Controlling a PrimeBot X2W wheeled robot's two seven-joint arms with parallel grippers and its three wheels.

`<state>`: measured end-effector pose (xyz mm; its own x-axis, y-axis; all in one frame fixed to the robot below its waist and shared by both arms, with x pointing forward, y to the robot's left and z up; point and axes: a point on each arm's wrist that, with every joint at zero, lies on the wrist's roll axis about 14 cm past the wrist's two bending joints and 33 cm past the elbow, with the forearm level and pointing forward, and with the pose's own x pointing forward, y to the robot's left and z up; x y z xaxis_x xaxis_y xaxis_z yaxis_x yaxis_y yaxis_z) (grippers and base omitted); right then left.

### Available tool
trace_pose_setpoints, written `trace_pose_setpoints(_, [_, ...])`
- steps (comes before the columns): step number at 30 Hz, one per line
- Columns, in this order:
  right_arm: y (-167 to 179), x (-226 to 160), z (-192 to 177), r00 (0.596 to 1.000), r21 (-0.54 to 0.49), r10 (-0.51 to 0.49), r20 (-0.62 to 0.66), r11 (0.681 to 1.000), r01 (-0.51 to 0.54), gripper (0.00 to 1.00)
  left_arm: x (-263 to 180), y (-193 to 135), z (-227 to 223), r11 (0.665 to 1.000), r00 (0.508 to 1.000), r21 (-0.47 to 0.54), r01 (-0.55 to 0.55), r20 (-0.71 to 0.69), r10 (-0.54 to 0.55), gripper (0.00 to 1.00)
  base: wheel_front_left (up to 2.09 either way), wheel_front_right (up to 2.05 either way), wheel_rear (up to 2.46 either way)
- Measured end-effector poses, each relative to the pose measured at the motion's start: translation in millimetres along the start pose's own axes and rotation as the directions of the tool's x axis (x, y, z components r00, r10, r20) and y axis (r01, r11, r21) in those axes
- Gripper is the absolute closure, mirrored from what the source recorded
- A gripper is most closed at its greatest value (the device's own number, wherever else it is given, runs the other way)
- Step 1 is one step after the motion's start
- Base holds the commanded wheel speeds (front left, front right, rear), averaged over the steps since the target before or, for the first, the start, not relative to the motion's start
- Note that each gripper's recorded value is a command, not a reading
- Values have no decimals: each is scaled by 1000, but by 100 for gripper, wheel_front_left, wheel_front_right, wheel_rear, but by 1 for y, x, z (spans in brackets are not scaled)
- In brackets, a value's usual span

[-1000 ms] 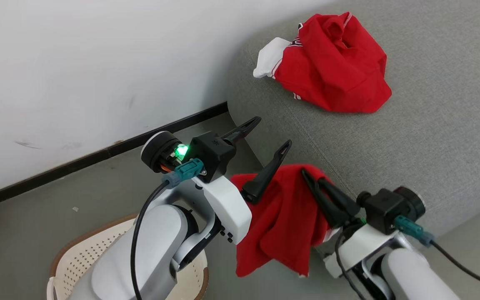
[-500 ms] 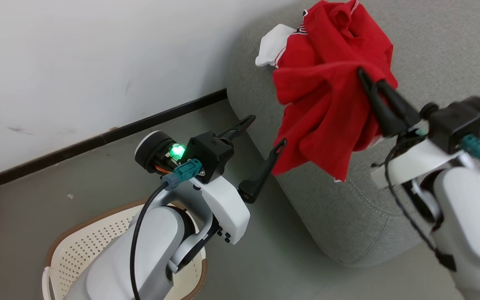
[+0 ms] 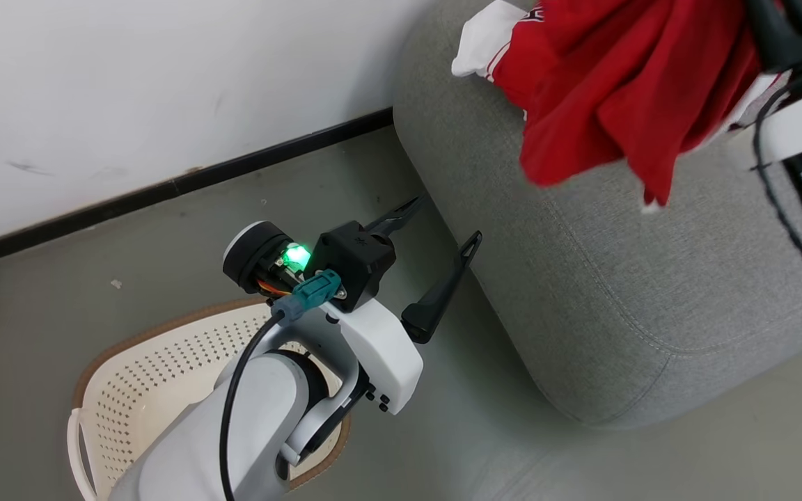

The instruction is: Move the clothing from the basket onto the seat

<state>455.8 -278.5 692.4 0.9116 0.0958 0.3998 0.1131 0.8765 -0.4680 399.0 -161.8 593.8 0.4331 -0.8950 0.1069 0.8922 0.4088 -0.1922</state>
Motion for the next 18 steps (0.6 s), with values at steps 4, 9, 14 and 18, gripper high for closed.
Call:
trace_pose_setpoints(4, [-9,17,-3,1000,-34,1,-3,999,-1,100,-2,8,-4,1000,1000,-17,-16,-6,16,0,0,0,0])
trace_pose_setpoints(9, [-23,31,-20,999,-70,-16,-52,997,12,100,-5,20,-14,999,999,-28,-33,-28,32,0,0,0,0])
trace_pose_setpoints(14, [-40,52,-37,995,-128,-36,-95,992,24,100,-8,34,-30,997,997,-62,-53,-59,49,0,0,0,0])
trace_pose_setpoints(18, [-47,70,-35,997,-164,-38,-73,986,26,100,-10,41,-40,996,995,-70,-58,-79,52,0,0,0,0])
